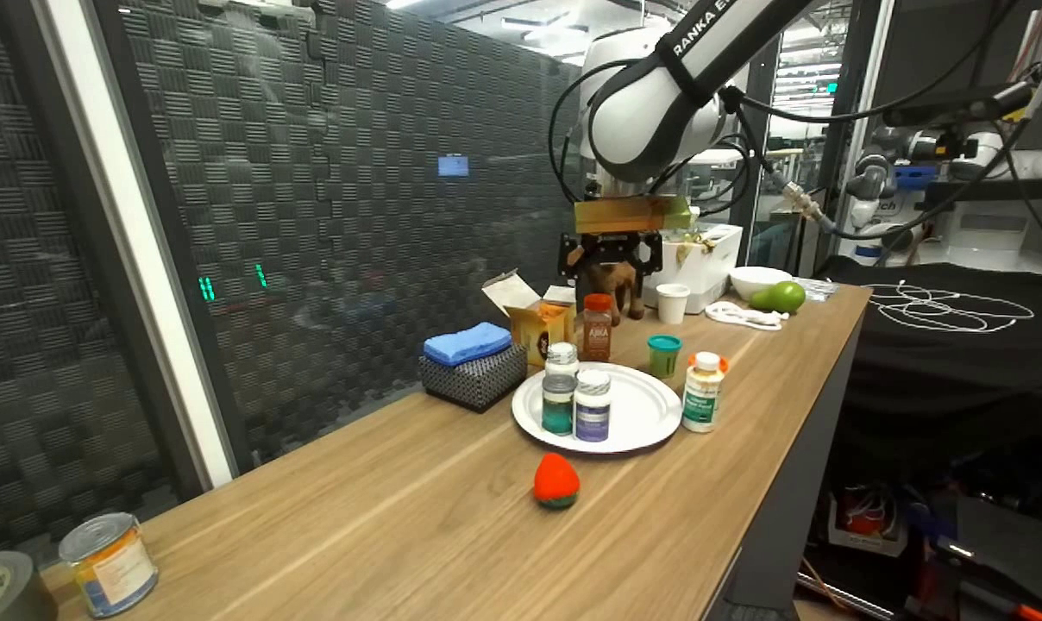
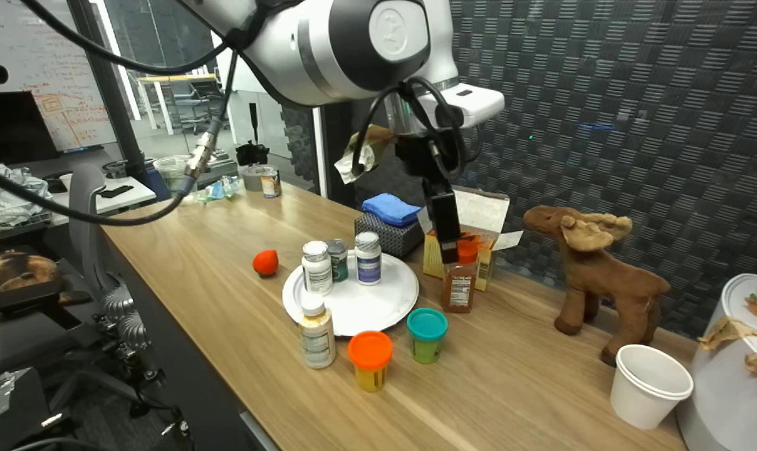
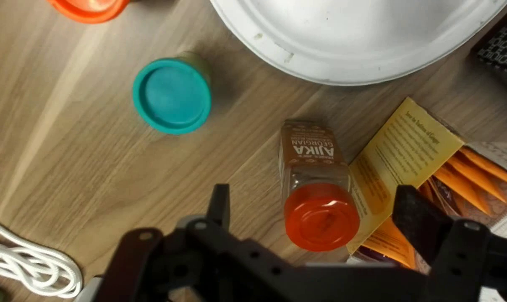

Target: Pick up the bottles and small containers and put them on the white plate.

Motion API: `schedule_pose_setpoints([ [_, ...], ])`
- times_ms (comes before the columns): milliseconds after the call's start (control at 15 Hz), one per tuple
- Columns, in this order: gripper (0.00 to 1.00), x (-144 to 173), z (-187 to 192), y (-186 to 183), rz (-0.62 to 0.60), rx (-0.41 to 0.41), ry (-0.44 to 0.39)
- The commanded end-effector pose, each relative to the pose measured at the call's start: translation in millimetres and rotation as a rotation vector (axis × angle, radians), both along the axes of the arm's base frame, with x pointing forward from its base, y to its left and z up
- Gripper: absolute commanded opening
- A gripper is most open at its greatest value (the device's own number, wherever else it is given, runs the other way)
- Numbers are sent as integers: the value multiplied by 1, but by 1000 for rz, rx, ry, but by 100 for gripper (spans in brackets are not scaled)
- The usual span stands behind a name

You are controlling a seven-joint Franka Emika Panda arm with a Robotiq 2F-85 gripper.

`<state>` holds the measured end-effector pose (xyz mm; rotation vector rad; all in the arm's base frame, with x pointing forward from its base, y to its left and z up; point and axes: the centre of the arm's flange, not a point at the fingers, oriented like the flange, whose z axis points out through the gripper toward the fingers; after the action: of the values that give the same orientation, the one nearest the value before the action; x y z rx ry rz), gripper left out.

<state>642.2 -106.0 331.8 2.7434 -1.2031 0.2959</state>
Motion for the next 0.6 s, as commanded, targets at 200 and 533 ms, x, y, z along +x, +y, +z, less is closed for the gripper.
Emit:
schedule_pose_setpoints([
  [200,72,27,-5,-19,-17,44,6],
  [533,34,27,0,-18,-18,38,-4],
])
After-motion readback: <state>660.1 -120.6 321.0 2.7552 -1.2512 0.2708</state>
